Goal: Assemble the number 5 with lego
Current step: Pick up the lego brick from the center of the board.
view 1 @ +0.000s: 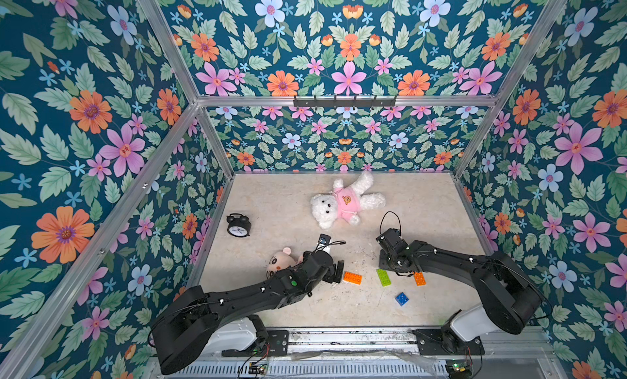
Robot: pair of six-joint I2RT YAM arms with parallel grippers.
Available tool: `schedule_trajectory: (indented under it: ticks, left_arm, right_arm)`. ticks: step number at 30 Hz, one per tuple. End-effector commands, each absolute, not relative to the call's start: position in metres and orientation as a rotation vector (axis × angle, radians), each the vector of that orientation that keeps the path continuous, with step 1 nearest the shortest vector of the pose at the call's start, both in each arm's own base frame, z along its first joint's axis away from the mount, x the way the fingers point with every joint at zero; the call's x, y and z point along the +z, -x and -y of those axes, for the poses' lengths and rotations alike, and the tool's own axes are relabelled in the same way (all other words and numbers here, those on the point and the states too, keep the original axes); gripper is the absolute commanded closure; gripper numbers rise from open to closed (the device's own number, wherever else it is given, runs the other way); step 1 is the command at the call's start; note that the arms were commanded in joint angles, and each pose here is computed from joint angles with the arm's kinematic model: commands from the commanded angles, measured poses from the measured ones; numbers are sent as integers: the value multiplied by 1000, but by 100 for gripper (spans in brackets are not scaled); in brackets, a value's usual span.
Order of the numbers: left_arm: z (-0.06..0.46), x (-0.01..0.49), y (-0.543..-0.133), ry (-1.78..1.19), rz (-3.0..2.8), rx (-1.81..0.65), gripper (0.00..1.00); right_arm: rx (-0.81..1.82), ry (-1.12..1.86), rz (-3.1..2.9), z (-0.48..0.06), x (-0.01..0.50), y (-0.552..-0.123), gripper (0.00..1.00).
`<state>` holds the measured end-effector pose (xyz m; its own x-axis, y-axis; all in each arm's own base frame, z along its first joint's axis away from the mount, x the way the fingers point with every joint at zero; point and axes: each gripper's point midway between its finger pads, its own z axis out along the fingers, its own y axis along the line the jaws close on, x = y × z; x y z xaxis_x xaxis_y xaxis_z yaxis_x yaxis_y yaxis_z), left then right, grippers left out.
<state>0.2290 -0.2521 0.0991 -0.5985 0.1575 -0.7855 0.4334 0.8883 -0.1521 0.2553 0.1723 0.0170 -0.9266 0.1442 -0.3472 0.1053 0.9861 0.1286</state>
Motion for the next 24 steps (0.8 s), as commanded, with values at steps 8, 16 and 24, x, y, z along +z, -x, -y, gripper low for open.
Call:
schedule_trajectory:
  ticks: [8,16,24]
  left_arm:
    - [257,98,-228,-435,-2210,-436,1]
    - [257,95,-226,-350,-2234,-490,1]
    - [218,106,-234,-137,-2178,-391,1]
  right_arm:
    - [130,-216,-2720,-164,33,-257,79]
    - [424,-188,-2653,-201,76,-240,84]
    - [451,-187,-2690,-253,65,-210,83]
